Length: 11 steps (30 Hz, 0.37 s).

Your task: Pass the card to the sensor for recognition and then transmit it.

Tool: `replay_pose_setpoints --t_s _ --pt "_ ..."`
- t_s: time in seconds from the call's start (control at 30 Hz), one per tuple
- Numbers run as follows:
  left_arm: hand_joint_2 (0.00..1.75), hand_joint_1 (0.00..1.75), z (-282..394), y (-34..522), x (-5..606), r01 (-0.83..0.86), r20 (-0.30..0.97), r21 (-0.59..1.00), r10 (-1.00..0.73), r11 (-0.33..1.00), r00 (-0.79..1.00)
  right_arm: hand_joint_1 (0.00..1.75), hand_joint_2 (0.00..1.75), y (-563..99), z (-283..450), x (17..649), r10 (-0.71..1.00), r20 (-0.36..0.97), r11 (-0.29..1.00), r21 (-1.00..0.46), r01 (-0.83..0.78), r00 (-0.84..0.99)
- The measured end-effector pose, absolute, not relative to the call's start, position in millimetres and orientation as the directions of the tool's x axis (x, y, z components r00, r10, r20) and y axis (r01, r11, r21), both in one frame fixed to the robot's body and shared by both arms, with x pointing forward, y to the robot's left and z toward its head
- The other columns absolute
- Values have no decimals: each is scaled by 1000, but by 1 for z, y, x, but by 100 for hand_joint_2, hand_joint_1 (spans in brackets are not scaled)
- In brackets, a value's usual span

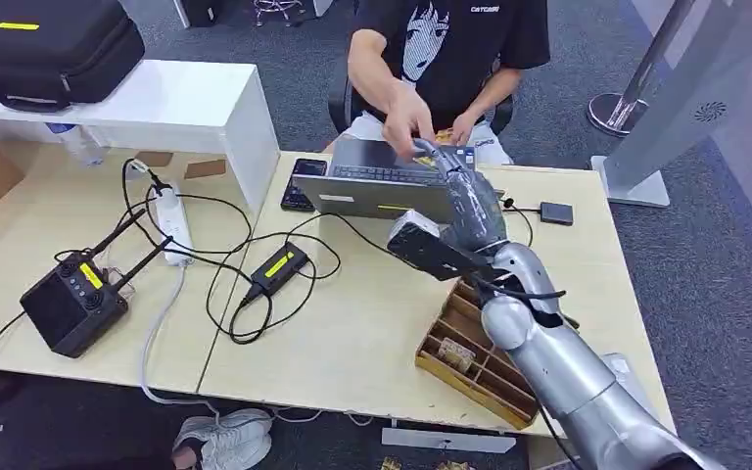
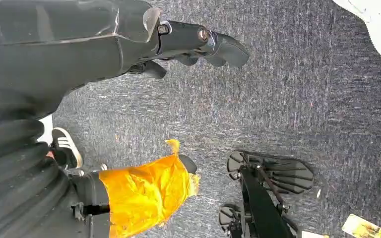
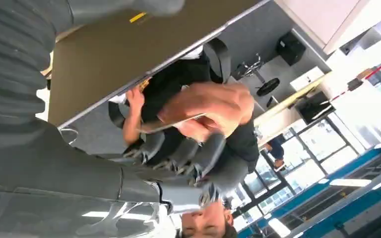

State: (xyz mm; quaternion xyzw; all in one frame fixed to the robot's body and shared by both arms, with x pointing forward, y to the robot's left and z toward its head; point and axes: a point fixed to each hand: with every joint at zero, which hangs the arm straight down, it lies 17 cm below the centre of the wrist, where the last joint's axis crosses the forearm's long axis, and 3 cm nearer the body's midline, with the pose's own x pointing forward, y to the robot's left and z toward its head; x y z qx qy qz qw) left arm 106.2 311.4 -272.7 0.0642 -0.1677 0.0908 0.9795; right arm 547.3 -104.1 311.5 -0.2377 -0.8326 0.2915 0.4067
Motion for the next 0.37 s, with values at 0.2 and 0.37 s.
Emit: replay_pose_setpoints --t_s 0.2,0.37 --pt "175 0 -273 311 106 -201 340 95 157 975 927 0 175 -98 311 544 615 545 726 -673 140 -569" --pt "175 0 -273 313 106 -215 342 96 171 972 924 0 175 -97 311 526 488 634 823 -563 74 -600"
